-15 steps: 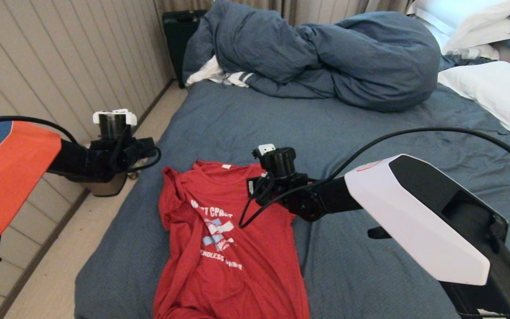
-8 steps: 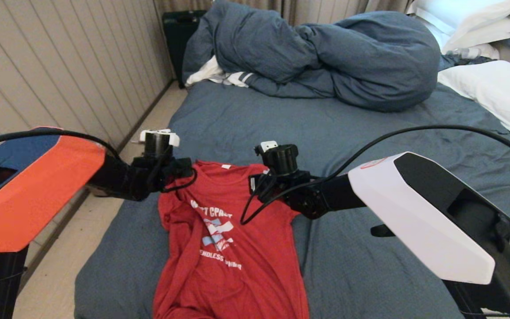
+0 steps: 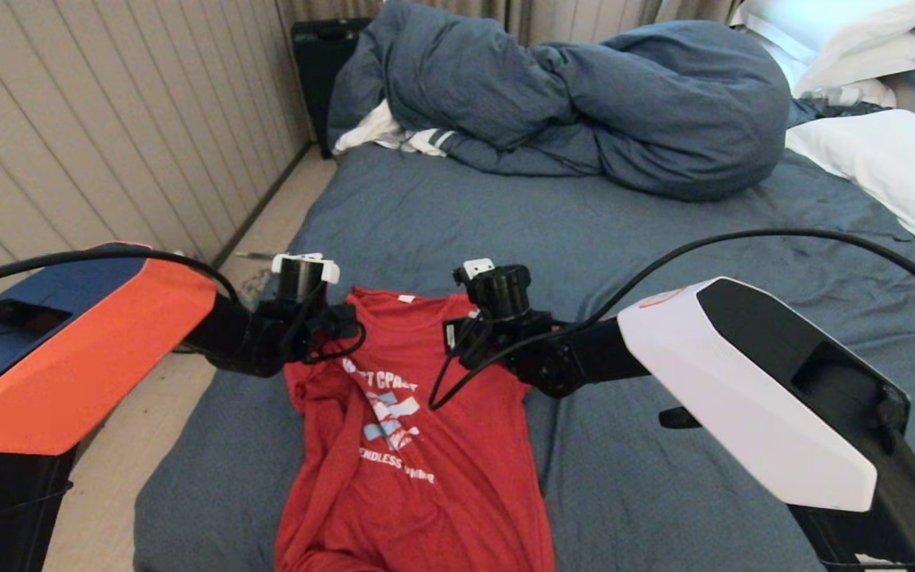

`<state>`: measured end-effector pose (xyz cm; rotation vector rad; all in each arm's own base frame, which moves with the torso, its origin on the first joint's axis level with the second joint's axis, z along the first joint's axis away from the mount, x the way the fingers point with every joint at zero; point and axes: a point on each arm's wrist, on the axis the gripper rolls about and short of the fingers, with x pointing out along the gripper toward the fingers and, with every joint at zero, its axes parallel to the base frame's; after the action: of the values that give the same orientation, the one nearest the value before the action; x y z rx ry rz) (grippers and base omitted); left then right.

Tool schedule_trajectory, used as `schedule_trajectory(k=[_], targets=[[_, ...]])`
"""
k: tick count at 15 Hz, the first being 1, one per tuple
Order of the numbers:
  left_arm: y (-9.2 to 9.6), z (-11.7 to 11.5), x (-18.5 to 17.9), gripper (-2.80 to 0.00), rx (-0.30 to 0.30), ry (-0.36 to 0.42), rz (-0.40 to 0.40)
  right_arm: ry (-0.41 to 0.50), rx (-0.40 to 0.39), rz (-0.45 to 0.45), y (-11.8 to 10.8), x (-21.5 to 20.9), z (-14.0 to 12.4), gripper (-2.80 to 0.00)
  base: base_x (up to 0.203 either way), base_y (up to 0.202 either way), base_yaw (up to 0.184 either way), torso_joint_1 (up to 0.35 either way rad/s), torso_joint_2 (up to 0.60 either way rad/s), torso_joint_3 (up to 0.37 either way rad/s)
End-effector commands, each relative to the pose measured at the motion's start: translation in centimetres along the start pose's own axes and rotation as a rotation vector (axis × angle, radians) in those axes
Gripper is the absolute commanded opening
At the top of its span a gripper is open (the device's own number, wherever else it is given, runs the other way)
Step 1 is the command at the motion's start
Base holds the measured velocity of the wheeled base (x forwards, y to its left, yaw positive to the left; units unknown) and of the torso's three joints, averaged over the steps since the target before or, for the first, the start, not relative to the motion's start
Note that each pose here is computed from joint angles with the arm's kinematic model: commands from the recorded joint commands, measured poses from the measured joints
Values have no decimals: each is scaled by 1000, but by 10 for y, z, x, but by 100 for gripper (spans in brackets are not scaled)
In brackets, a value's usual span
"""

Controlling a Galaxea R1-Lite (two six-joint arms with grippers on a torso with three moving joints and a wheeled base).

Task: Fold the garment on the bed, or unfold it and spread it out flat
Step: Unford the red T-shirt

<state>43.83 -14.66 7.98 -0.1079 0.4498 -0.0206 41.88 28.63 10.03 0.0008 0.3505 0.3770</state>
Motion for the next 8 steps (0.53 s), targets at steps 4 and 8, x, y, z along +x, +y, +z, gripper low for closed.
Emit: schedule_trajectory(k=[4,8], targets=[[21,-16,22,-280,-4,37,54,2,-1,3,2,1,-2,-280,0,0,0,0,0,0],[72,1,38,-280,-60,-4,147,5,0,4,3,-1,-2,-280,0,0,0,0,0,0]])
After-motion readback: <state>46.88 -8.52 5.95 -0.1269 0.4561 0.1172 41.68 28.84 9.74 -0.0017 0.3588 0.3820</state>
